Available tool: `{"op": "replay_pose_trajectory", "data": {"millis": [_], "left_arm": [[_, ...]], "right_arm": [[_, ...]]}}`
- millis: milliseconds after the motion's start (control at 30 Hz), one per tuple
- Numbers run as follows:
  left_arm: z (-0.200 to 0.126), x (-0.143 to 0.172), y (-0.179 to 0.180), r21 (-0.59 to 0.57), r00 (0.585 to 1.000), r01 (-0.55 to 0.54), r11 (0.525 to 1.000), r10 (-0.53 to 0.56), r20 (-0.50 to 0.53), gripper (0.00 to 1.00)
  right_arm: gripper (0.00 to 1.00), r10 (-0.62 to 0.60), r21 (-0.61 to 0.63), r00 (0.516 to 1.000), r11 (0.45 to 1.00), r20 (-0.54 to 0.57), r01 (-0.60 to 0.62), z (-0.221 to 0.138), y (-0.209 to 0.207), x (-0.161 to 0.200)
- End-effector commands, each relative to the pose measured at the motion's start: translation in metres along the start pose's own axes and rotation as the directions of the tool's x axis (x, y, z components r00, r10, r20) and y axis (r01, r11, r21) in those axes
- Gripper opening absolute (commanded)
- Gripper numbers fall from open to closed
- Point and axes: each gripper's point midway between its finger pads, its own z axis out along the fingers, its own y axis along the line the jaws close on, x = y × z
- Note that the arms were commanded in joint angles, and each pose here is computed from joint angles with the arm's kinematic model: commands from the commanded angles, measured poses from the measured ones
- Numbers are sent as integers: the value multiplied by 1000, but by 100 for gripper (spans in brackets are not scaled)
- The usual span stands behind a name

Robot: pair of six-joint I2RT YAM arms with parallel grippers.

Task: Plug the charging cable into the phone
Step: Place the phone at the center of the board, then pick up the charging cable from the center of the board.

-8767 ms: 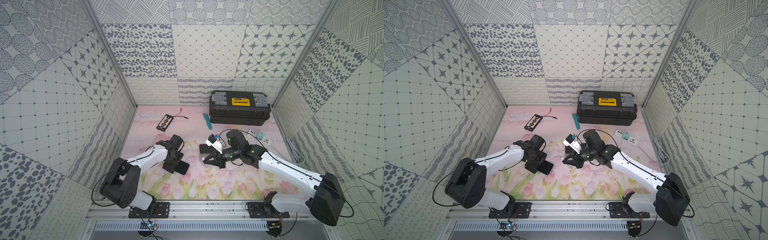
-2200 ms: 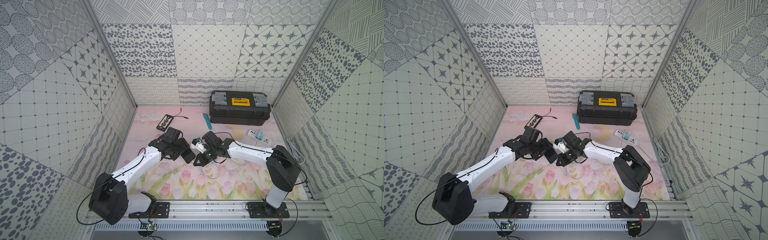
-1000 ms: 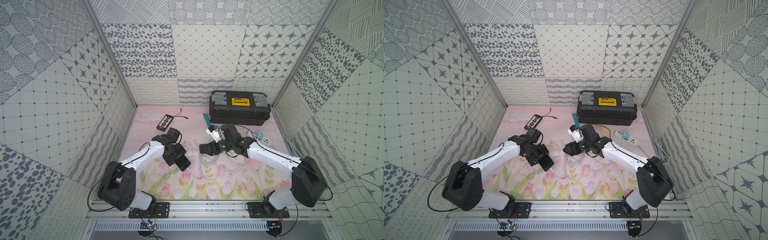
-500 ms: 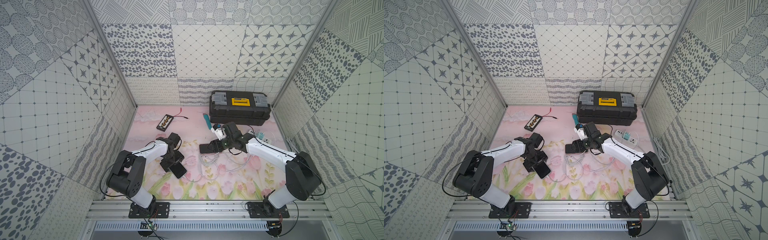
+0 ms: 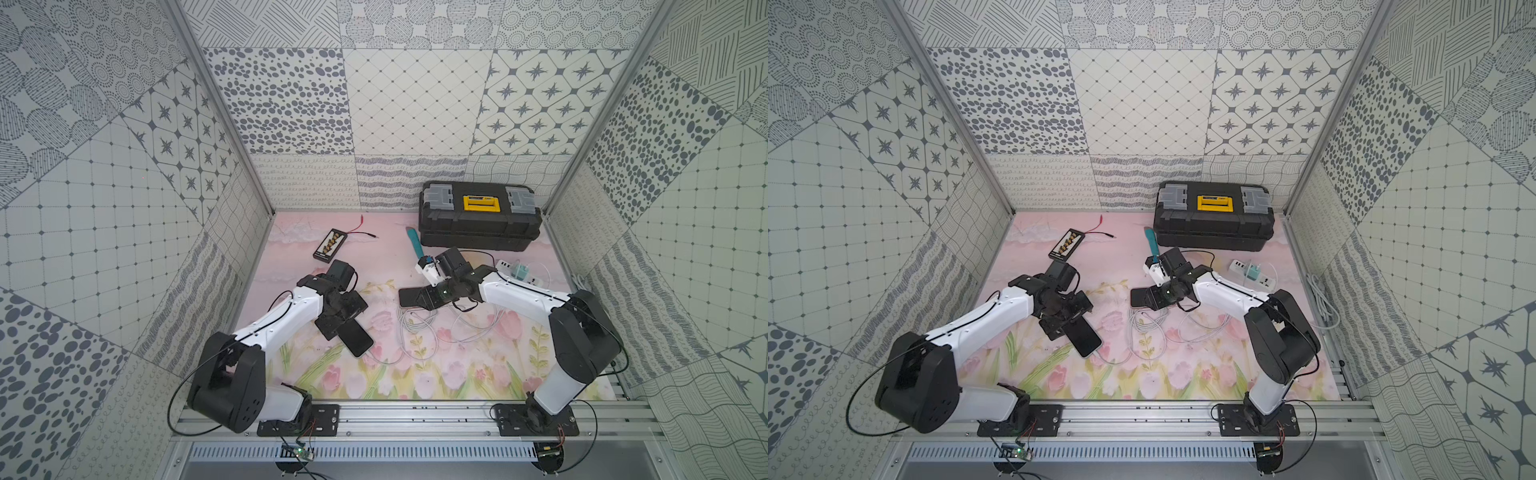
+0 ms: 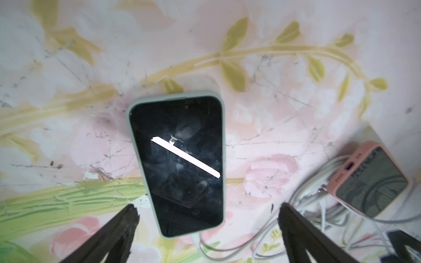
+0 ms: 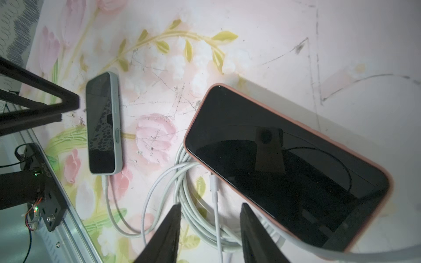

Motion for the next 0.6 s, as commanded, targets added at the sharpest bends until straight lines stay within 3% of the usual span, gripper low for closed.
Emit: {"op": "replay_pose_trajectory", "data": {"millis": [0,333,567], "left_arm": [[-29,2,-9,152,998,-20,988,12,54,97],[-24,23,-35,322,999,-26,946,39,-35,88],[-14,32,-46,338,996,-35,940,60,-63,87]], "right_arm": [[38,-19,-4,999,1000,-41,19,14,1,5],[34,-10,38,996,999,-90,13,25,-7,24],[26,5,24,991,1000,-137,-2,31,-6,45]]}}
